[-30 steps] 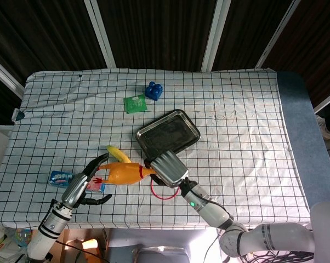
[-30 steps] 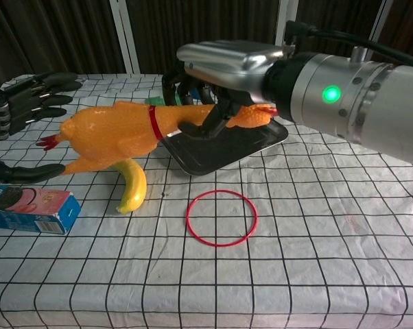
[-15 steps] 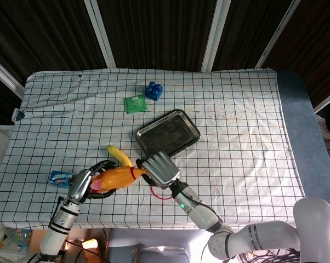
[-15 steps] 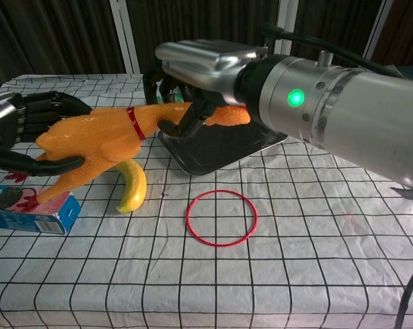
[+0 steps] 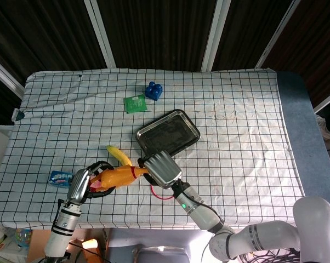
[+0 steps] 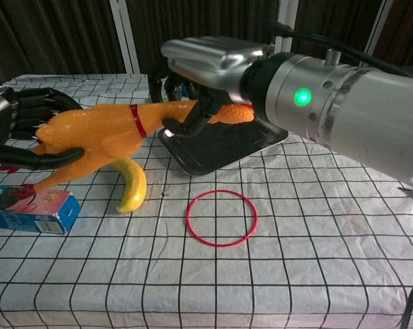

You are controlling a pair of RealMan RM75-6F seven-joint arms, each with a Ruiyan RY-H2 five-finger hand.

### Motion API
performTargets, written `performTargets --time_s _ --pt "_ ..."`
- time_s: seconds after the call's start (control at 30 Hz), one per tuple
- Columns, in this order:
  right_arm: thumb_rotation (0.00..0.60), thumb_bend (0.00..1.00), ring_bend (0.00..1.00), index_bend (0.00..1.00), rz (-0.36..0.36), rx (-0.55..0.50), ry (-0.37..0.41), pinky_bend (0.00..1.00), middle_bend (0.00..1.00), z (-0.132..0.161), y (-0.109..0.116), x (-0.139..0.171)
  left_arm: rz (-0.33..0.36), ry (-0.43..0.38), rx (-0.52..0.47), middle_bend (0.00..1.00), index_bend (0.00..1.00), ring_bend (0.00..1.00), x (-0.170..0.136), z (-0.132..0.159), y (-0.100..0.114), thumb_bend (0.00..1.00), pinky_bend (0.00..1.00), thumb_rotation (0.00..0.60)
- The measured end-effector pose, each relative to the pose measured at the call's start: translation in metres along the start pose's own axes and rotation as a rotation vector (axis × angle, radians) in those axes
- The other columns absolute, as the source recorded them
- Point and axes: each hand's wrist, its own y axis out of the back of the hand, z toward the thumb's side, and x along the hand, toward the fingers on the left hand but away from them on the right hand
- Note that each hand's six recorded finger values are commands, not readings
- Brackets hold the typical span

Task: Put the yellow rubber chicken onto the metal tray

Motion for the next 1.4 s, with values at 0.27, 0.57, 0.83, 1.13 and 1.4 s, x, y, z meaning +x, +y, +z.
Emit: performTargets --time_s 0.27,0.57,0.83,1.13,1.4 --pt "0.600 0.49 0.61 0.97 -0.016 -0.002 -0.006 0.78 0.76 -0.002 0.003 -0.001 -0.132 -0.027 -0.023 0.01 0.00 0.03 -0.005 -0.001 -0.007 0.33 0.33 0.600" --pt "0.600 0.49 0.61 0.97 -0.014 0.015 -0.010 0.78 0.76 -0.003 0.000 0.000 -0.269 -0.053 -0.096 0.00 0.00 0.00 -0.009 0.003 -0.009 0.21 0.11 0.600" --pt "0.600 0.49 0.61 0.97 -0.011 0.001 0.000 0.78 0.76 0.002 -0.003 -0.001 -0.275 -0.051 -0.143 0.03 0.00 0.05 -0.004 0.004 -0.010 0.22 0.27 0.600" --pt "0.600 0.48 0.61 0.97 -0.010 -0.019 0.002 0.78 0.76 0.005 -0.003 -0.001 -0.196 0.056 -0.136 0.77 0.59 0.76 0.004 -0.005 -0.011 0.45 0.83 0.600" --pt "0.600 0.48 0.61 0.97 -0.019 -0.018 -0.005 0.78 0.76 0.001 0.000 -0.001 -0.174 0.109 -0.137 1.00 0.83 0.99 0.006 -0.003 -0.008 0.76 1.00 0.600"
